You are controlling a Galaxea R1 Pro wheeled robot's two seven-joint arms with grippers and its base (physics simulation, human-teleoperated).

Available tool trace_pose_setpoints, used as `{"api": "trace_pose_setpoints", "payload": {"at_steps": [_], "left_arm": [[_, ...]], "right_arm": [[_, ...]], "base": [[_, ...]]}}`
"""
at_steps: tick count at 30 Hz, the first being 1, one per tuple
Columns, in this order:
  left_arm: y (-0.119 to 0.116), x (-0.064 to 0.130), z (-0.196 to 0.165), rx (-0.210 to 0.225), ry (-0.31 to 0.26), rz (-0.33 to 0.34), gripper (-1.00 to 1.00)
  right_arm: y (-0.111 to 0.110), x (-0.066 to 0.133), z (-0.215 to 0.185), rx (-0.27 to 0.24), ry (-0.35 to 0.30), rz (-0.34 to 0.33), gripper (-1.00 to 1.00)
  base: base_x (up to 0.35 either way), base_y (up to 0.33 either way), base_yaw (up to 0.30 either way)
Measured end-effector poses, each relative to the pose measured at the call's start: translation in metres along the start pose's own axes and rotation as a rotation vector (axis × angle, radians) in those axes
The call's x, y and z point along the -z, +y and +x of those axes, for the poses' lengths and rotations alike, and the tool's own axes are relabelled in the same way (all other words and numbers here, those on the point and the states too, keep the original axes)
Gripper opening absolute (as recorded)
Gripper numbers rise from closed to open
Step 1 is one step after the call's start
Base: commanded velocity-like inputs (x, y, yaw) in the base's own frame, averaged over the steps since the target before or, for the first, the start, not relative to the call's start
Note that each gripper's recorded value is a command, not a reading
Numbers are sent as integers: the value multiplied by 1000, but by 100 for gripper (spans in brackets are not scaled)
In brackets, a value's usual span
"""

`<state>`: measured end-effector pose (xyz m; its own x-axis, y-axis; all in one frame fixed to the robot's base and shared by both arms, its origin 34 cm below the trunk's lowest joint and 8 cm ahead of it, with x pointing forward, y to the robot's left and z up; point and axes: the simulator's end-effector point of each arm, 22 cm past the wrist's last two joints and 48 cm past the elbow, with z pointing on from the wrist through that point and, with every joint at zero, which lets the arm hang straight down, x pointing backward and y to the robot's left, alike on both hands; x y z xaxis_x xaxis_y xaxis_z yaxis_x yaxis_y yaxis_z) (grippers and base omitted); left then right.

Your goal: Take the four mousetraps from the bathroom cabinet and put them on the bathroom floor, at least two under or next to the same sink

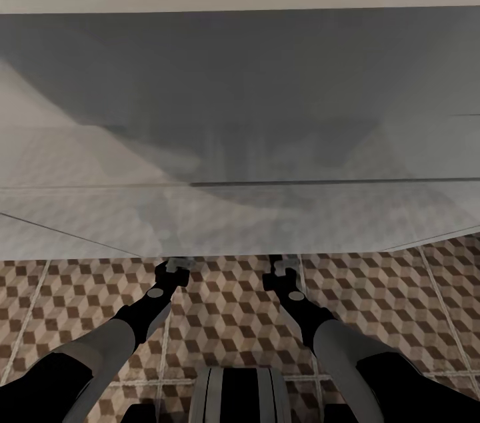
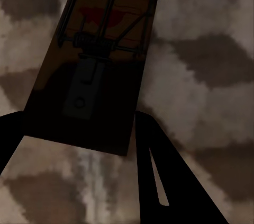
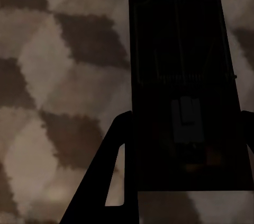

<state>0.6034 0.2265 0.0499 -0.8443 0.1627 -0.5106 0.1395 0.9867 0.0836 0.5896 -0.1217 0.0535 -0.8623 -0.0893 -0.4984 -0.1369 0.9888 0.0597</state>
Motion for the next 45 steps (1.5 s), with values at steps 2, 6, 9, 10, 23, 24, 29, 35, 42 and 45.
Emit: {"api": "trace_pose_setpoints", "payload": {"at_steps": [2,6,9,10,23,24,29,35,42,45], "left_arm": [[0,0,0,0,0,0,-100],[0,0,0,0,0,0,-100],[0,0,0,0,0,0,-100],[-1,0,0,0,0,1,-100],[-1,0,0,0,0,2,-100],[-1,0,0,0,0,2,-100],[-1,0,0,-1,-1,2,-100],[-1,0,0,-1,0,2,-100],[-1,0,0,-1,0,2,-100],[-2,0,0,-1,-1,2,-100]], "right_arm": [[0,0,1,0,2,0,-100],[0,1,9,3,20,0,-100],[0,2,13,5,28,0,-100],[0,2,14,5,29,0,-100],[0,2,15,4,32,0,-100],[0,2,15,4,32,0,-100],[0,2,15,4,32,0,-100],[0,2,16,2,34,1,-100],[0,2,17,2,37,1,-100],[0,2,17,2,37,1,-100]], "base": [[0,0,0],[0,0,0],[0,0,0],[0,0,0],[0,0,0],[0,0,0],[0,0,0],[0,0,0],[0,0,0],[0,0,0]]}}
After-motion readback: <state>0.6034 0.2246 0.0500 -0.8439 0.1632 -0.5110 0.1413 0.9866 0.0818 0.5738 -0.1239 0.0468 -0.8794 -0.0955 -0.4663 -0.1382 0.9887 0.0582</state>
